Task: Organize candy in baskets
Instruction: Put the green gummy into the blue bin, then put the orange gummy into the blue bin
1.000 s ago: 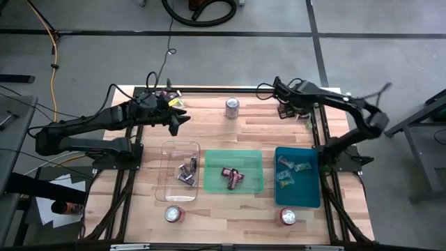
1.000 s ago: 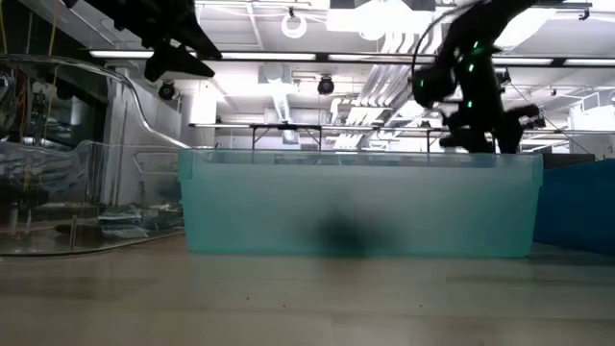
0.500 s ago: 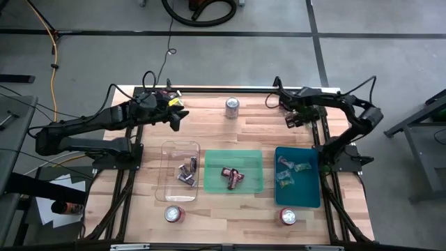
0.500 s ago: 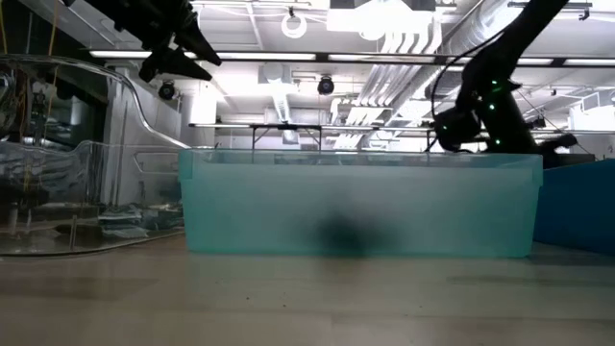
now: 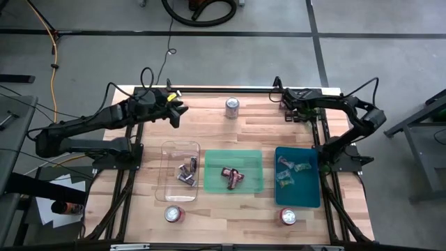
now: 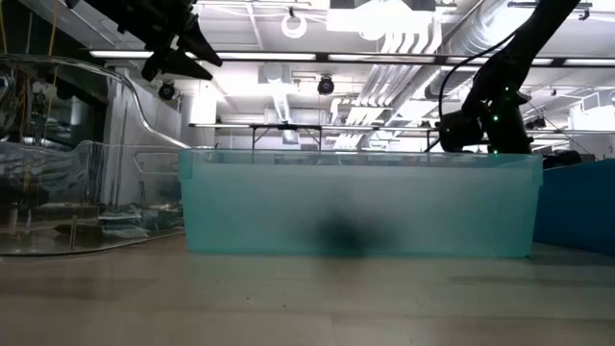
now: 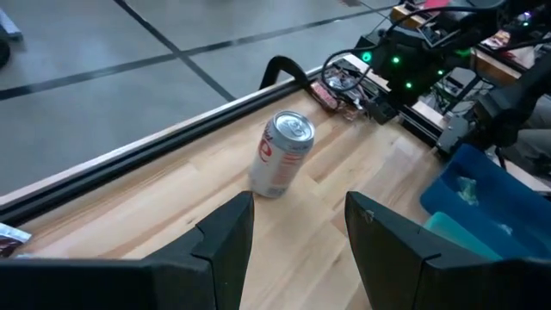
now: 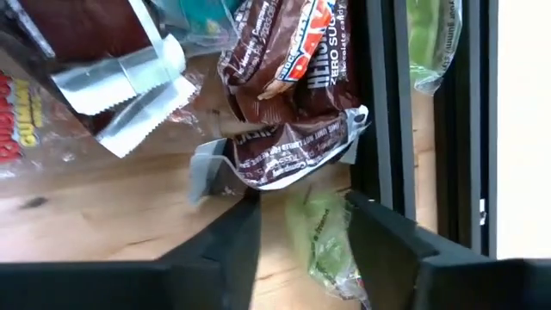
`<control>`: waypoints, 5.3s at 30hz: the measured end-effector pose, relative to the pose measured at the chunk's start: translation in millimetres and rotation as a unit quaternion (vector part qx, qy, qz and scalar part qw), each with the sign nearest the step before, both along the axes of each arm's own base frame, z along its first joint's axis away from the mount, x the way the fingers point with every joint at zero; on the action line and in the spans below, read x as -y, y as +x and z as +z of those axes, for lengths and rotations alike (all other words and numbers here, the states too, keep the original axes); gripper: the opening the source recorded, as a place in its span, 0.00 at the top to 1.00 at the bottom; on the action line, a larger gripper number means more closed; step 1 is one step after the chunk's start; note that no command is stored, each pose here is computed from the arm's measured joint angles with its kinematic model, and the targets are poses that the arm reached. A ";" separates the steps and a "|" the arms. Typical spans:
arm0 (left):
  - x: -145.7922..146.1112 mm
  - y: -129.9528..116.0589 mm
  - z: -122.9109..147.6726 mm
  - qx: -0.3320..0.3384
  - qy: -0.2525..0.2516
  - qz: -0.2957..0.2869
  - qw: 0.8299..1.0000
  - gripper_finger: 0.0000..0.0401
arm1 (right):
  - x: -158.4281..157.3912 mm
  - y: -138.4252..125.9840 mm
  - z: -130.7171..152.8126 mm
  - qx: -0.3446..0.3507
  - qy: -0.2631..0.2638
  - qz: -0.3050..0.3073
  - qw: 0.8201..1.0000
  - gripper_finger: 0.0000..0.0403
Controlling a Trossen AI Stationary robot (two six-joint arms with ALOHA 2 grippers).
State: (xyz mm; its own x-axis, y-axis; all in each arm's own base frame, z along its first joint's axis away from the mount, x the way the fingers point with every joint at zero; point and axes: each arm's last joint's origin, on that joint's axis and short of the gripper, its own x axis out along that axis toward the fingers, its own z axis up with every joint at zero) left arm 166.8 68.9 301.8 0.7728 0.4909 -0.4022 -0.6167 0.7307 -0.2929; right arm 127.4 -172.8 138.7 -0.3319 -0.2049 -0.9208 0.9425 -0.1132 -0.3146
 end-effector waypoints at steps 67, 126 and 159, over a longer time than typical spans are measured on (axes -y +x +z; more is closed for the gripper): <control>-10.4 55.5 18.9 -0.070 0.151 -0.151 0.974 0.40 | -162.7 101.5 128.1 0.579 -0.028 0.493 0.649 1.00; -38.1 30.4 24.1 -0.051 0.095 -0.067 0.992 0.40 | -56.9 48.5 147.2 0.201 -0.176 0.145 0.953 0.43; -36.9 28.2 18.8 -0.066 0.062 -0.061 0.994 0.40 | 20.1 43.4 28.0 0.113 -0.058 -0.085 0.988 0.43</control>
State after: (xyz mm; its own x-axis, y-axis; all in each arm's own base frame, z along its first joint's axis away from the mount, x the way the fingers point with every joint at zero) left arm 195.0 105.8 320.6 0.7735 0.4496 -0.4467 -0.5488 0.8277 -0.1173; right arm 170.8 -192.9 166.6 -0.1592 -0.2726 -0.9489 0.9514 -0.2991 -0.0737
